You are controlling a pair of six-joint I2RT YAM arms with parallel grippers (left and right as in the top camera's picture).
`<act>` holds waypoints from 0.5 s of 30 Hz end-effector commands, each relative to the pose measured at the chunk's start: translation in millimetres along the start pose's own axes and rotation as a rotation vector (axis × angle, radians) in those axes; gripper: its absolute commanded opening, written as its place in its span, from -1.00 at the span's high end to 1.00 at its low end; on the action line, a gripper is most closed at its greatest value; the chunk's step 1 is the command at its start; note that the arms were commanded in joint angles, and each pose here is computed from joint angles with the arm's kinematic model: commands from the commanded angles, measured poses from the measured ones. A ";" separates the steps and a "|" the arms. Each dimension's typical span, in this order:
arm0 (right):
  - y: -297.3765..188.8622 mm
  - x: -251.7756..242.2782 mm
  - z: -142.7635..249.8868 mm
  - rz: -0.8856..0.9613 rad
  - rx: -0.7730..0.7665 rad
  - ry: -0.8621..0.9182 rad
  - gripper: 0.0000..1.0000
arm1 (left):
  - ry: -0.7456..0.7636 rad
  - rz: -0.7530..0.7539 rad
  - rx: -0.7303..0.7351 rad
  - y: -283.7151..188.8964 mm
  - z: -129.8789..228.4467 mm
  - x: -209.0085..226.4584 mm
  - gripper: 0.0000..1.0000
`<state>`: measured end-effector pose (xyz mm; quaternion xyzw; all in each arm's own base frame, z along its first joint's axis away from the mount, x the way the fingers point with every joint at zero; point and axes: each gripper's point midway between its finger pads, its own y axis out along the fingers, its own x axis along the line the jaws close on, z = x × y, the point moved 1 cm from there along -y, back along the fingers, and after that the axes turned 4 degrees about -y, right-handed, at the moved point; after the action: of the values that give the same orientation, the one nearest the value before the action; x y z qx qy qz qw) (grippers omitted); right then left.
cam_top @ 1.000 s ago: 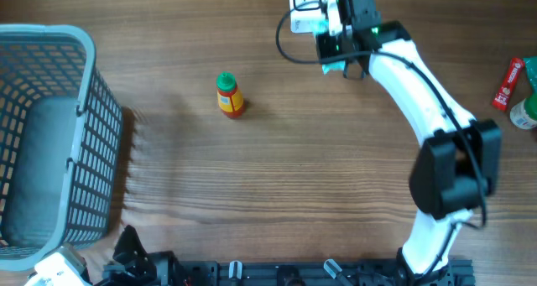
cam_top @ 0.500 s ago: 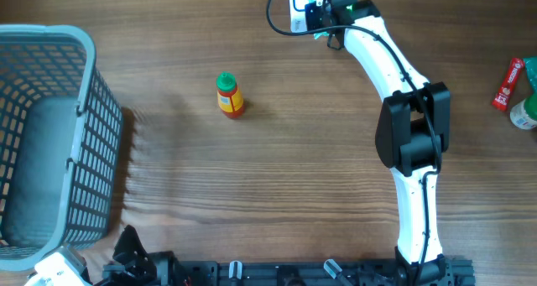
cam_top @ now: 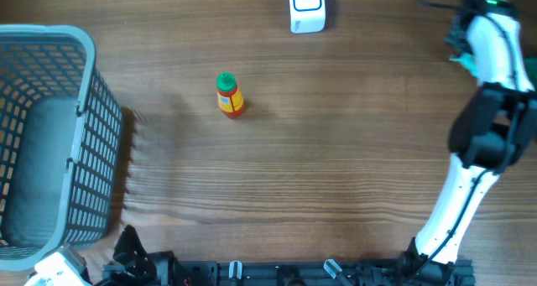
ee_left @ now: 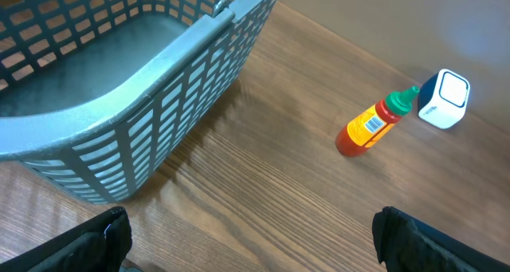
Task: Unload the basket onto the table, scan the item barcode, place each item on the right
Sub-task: 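Carry the wet-wipe pack to the right edge and release it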
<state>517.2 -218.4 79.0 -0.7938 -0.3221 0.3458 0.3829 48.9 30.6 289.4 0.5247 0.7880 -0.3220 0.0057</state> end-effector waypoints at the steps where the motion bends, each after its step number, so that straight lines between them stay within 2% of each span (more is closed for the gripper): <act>1: 20.9 -52.0 -4.7 -0.036 0.032 0.121 0.91 | 0.011 0.001 -0.011 -1.5 -0.6 0.1 -1.00; 4: 35.9 -86.6 1.3 -0.082 0.072 0.223 0.91 | 0.011 0.001 -0.011 -1.5 -0.6 0.1 -1.00; 5: 37.4 -91.7 1.9 -0.078 0.075 0.237 0.81 | 0.011 0.001 -0.011 -1.5 -0.6 0.1 -1.00; 6: 38.4 -97.4 2.0 -0.073 0.075 0.261 0.19 | 0.011 0.001 -0.011 -1.5 -0.6 0.1 -1.00; 7: 36.7 -98.3 1.2 -0.073 0.074 0.262 -0.24 | 0.011 0.001 -0.011 -1.5 -0.6 0.1 -1.00; 8: 33.1 -97.6 -0.2 -0.076 0.070 0.260 -0.49 | 0.011 0.001 -0.011 -1.5 -0.6 0.1 -1.00; 9: 22.3 -94.0 -6.6 -0.090 0.049 0.257 -0.99 | 0.011 0.001 -0.011 -1.5 -0.6 0.1 -1.00; 12: -25.9 -83.2 -32.3 -0.143 -0.047 0.248 -0.98 | 0.011 0.001 -0.011 -1.5 -0.6 0.1 -1.00; 15: -95.6 -43.5 -54.7 -0.325 -0.147 0.206 -0.99 | 0.011 0.001 -0.011 -1.5 -0.6 0.1 -1.00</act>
<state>488.1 -277.7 107.4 -0.7967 -0.3323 0.2342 0.4471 48.9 30.6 289.3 0.5247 0.7880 -0.3220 0.0054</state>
